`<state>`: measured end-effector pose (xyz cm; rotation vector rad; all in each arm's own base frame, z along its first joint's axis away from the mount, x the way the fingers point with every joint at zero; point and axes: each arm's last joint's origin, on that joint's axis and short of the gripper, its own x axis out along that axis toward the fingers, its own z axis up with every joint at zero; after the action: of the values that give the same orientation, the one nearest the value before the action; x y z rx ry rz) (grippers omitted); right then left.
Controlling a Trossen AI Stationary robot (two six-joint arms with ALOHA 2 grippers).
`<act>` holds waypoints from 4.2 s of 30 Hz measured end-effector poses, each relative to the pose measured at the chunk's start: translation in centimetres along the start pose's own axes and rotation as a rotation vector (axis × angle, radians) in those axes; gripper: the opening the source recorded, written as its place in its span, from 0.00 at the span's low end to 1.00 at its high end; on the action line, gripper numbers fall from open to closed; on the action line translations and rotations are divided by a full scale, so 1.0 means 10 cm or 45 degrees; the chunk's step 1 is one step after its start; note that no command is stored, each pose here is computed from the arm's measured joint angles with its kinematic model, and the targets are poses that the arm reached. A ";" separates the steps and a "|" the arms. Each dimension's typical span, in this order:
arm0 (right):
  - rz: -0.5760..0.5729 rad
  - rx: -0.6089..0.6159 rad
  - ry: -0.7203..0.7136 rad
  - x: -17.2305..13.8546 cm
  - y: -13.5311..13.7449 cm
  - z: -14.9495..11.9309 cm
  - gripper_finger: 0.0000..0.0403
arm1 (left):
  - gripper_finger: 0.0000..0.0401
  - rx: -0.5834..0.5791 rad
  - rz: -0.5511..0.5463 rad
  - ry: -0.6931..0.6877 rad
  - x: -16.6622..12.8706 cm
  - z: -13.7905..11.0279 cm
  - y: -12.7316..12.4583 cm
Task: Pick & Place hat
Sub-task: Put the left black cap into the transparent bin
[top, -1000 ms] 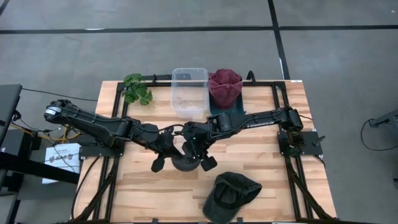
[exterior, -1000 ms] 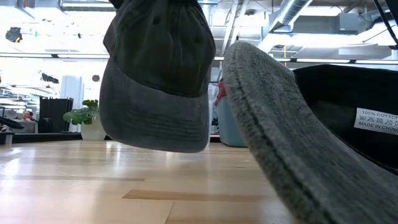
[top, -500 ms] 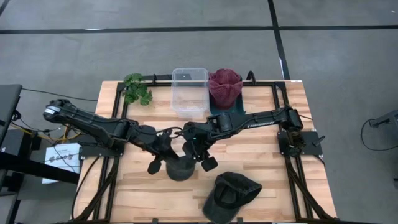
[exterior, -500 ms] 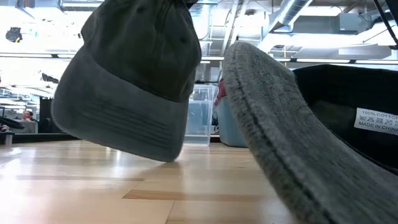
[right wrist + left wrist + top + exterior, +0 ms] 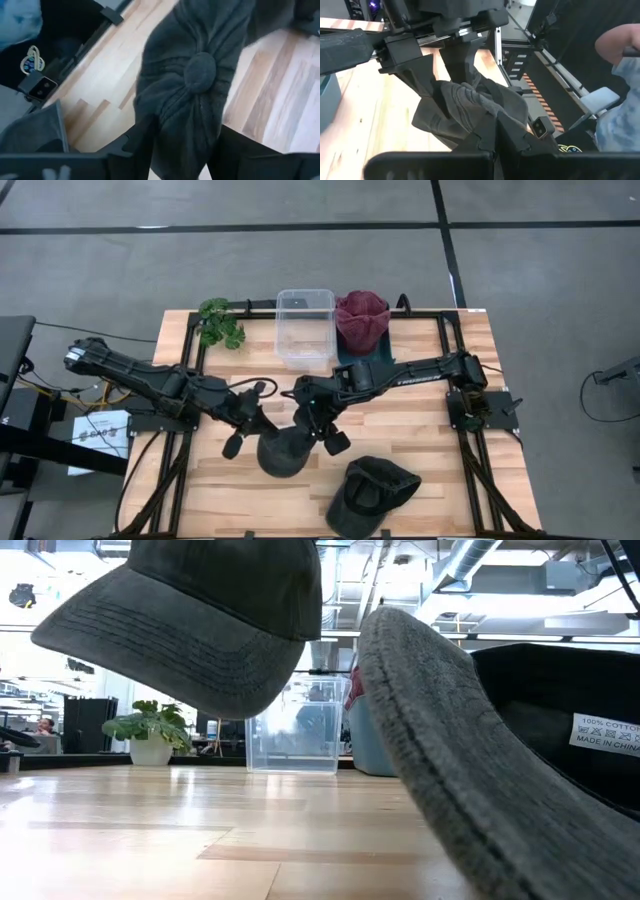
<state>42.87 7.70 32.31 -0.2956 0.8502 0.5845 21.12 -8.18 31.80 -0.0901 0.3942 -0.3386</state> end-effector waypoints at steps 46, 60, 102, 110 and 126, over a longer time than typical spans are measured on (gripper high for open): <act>-0.064 -0.039 -0.008 -0.34 -0.06 -0.04 0.00 | 0.29 0.113 -0.068 -0.208 -0.81 0.08 -0.14; -0.373 0.001 -0.165 -1.23 -0.67 -0.32 0.00 | 0.29 0.089 0.057 -0.344 -1.24 -0.30 0.00; -0.651 0.097 -0.359 -1.87 -2.64 -1.77 0.00 | 0.30 0.091 0.169 -0.300 -1.12 -0.42 0.04; -0.518 0.158 -0.244 -1.58 -2.76 -1.96 0.00 | 0.29 0.102 0.176 -0.259 -1.05 -0.43 0.03; -0.466 0.134 -0.154 -1.73 -2.40 -1.68 0.00 | 0.29 0.108 0.209 -0.211 -0.95 -0.43 0.04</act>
<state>37.73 -25.79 35.52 -0.3076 0.6857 0.2135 11.29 -4.70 31.22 -0.0023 0.2211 -0.1840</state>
